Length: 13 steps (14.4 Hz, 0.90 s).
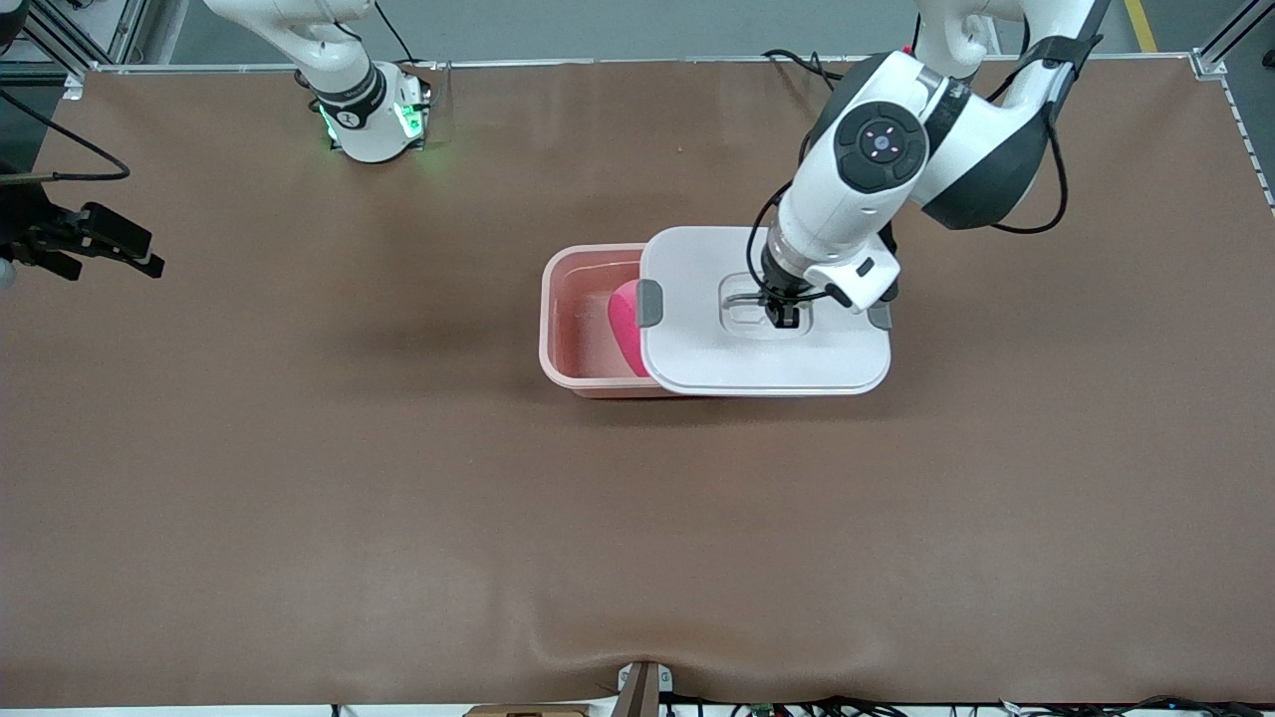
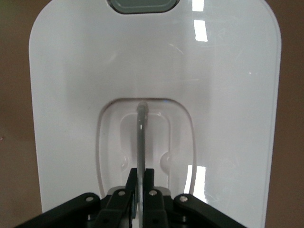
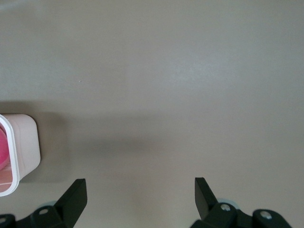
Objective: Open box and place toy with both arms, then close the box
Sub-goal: 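Carry the lid over the box and lower it with the left gripper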
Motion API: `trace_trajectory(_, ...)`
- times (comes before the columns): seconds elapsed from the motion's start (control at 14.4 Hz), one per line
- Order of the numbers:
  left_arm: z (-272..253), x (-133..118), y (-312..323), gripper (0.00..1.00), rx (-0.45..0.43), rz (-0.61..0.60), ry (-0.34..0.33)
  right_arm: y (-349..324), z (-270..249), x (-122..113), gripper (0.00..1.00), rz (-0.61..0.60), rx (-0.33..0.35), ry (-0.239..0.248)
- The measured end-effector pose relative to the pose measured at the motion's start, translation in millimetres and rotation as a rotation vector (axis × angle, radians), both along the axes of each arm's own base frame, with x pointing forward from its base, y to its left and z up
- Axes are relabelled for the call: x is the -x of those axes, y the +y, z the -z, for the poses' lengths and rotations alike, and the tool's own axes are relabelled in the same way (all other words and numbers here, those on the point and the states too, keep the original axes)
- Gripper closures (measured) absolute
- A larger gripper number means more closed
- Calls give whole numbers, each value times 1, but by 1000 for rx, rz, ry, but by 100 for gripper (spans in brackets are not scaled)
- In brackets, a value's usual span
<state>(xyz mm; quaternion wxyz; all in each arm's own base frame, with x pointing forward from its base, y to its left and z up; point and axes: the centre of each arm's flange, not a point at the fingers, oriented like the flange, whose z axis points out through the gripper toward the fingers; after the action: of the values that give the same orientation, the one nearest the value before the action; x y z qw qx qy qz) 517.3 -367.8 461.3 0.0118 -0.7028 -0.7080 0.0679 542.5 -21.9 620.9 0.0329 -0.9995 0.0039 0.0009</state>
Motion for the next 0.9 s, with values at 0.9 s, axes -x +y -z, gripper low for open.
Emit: trace_trajectory(0.9, 45, 30, -103, 93, -31, 9, 17, 7, -12, 8, 0, -3, 57, 48)
